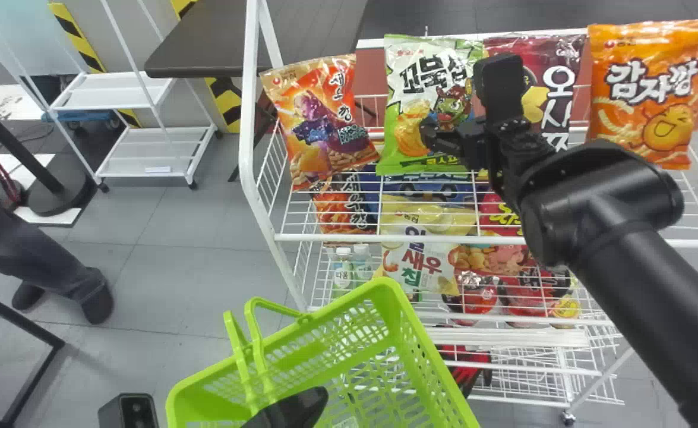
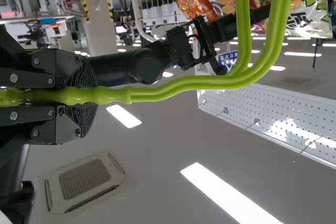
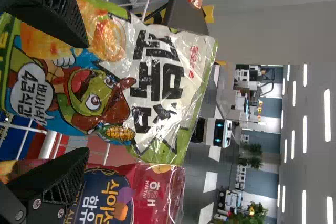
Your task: Hold basket handle with left hand then pick Gkobukchip with right hand and place into basket
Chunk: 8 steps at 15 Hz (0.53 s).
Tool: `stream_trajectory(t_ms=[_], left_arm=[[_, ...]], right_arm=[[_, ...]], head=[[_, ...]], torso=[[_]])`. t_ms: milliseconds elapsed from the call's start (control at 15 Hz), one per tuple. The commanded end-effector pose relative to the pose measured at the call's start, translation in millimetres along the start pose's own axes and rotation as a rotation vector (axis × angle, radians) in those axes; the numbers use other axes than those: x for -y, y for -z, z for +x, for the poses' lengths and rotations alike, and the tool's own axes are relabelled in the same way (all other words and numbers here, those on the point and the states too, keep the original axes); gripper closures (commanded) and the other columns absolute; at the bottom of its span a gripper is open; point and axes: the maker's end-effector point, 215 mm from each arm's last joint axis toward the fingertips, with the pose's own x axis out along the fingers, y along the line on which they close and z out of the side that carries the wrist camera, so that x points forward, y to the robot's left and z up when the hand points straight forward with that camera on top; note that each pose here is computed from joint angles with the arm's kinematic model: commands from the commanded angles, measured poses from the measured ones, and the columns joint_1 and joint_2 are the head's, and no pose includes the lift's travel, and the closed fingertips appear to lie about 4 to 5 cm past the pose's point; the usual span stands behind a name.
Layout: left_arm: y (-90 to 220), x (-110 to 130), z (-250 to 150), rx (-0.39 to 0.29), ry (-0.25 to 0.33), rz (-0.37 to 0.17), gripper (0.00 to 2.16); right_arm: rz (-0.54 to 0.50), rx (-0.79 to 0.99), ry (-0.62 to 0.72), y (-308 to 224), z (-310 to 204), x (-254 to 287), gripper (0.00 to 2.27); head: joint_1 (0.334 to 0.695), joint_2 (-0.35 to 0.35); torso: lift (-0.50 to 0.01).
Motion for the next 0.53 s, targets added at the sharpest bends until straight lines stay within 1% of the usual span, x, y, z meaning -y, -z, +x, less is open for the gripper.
stream_trajectory(t_ms=[0, 267, 467], left_arm=[[-1, 0, 0, 0.003, 0.002, 0.003, 2.15], [-1, 0, -1, 0.004, 0.001, 0.002, 2.15], [-1, 0, -1, 0.002, 0.001, 0.002, 2.15]], right_arm=[[-0.03, 0.003, -0.016, -5, 5, -7, 0.1], [-0.076, -0.003, -0.038, -9, 10, -17, 0.1], [-0.121, -0.032, -0.021, -3, 20, -2, 0.1]], head=[[0.695, 0.164], [0.695, 0.177], [0.695, 0.186]], torso=[[0.0], [0.0], [0.0]])
